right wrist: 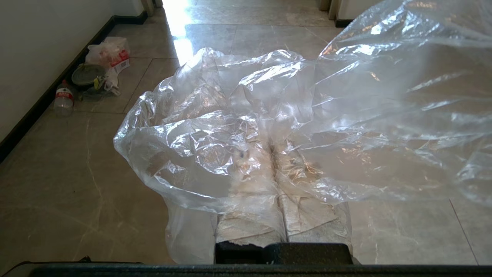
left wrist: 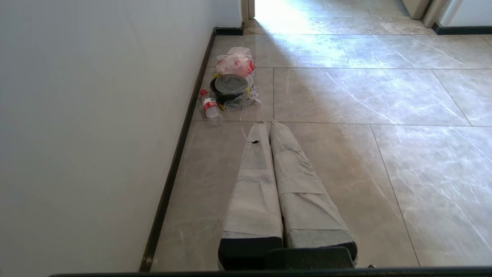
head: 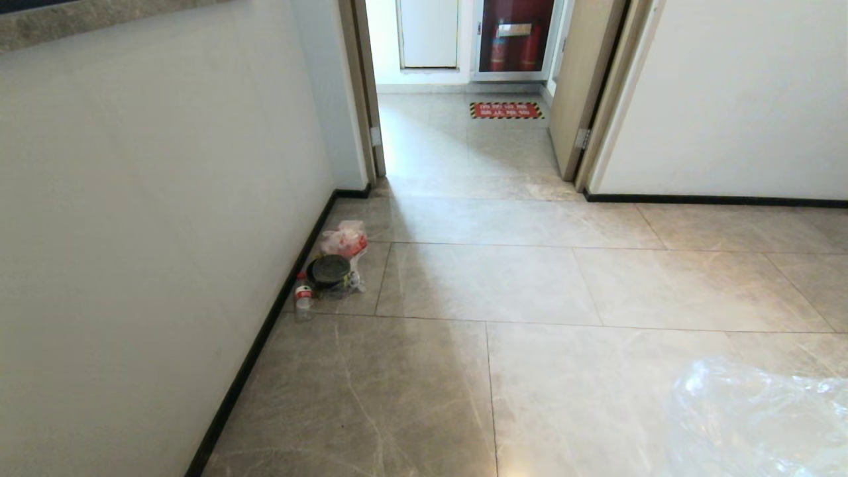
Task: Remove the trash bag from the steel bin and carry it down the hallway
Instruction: Put the trash bag at the door
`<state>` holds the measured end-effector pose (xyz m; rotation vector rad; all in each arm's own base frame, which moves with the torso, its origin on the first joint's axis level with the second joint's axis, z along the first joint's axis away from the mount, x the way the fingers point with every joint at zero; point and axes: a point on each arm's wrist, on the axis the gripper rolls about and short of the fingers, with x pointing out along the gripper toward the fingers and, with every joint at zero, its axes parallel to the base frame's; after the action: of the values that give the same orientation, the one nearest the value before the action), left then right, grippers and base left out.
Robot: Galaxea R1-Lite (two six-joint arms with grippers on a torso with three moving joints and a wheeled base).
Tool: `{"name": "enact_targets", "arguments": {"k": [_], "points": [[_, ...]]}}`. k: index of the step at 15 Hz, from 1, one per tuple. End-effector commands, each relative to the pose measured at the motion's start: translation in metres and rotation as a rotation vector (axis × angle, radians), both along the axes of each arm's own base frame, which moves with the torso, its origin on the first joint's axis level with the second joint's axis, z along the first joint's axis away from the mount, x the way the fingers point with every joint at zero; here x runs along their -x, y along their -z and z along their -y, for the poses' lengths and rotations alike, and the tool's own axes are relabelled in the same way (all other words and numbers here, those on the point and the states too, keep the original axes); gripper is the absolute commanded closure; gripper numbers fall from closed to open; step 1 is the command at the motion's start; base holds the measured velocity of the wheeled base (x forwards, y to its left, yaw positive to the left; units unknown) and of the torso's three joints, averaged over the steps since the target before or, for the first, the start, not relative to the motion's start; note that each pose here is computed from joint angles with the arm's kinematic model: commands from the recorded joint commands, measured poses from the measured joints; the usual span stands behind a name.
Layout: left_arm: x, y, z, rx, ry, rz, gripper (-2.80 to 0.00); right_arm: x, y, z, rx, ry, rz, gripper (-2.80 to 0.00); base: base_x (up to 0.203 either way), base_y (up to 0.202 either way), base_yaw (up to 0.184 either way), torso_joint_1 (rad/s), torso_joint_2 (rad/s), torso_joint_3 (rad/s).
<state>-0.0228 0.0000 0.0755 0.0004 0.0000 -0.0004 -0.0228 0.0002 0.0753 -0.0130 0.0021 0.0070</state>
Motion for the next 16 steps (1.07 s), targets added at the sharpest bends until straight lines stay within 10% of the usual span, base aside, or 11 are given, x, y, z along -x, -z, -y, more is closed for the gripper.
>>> {"name": "enact_targets", "arguments": {"k": [1,16], "points": [[0.0000,0.0000,0.0000,-0.001,0.000,0.000,0.00,-0.0002,0.0004,0.0000,0.001,-0.001,-0.002,0.00,0.193,0.000,0.002,0.002,0.00,0.002],[0.0000,0.0000,0.0000,-0.001,0.000,0.000,0.00,-0.0002,0.0004,0.0000,0.001,-0.001,-0.002,0.00,0.191,0.000,0.000,0.002,0.00,0.002]]}}
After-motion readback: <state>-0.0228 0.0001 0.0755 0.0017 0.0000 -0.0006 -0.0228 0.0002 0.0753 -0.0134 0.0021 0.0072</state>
